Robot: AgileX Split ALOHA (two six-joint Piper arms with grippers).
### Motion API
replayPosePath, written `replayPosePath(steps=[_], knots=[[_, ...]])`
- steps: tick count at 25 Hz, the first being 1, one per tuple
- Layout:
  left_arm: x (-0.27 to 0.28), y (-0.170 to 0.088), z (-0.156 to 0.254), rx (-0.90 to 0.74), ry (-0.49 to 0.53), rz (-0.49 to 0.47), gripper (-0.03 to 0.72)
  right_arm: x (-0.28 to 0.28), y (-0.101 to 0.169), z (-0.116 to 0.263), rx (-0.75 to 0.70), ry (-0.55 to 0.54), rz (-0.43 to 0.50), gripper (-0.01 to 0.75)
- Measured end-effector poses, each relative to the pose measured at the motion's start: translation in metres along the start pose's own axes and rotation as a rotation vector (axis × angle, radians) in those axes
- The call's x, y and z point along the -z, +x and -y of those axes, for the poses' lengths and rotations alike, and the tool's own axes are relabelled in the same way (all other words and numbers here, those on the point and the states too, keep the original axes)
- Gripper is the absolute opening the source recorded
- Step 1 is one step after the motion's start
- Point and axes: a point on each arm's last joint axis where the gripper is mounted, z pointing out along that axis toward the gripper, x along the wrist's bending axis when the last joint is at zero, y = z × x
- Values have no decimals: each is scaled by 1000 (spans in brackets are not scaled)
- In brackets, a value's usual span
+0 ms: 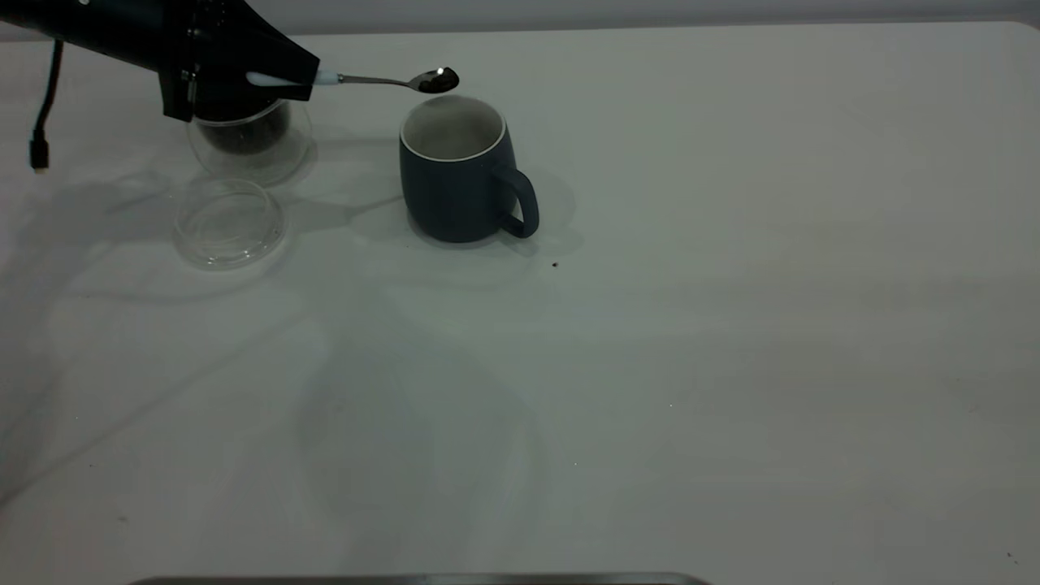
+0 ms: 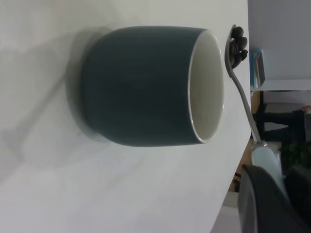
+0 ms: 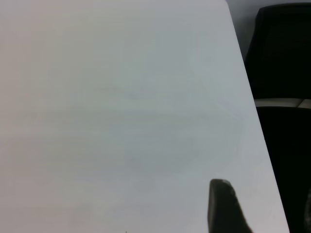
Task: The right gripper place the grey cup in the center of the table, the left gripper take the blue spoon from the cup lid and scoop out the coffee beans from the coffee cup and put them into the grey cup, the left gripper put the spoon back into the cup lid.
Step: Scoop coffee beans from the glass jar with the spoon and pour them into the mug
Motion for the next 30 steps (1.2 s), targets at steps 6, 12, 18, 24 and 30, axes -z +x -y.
replayPosePath(steps=[6,12,18,24,30], knots=[[0,0,0,-52,5,-4,126,0,0,0,0,0,0,364],[0,1,2,-124,17,-11,126,0,0,0,0,0,0,364],[0,1,2,-188,18,-11,126,0,0,0,0,0,0,364],[0,2,3,-276,31,-17,126,0,0,0,0,0,0,364],[0,4,6,-483,73,-31,126,0,0,0,0,0,0,364]])
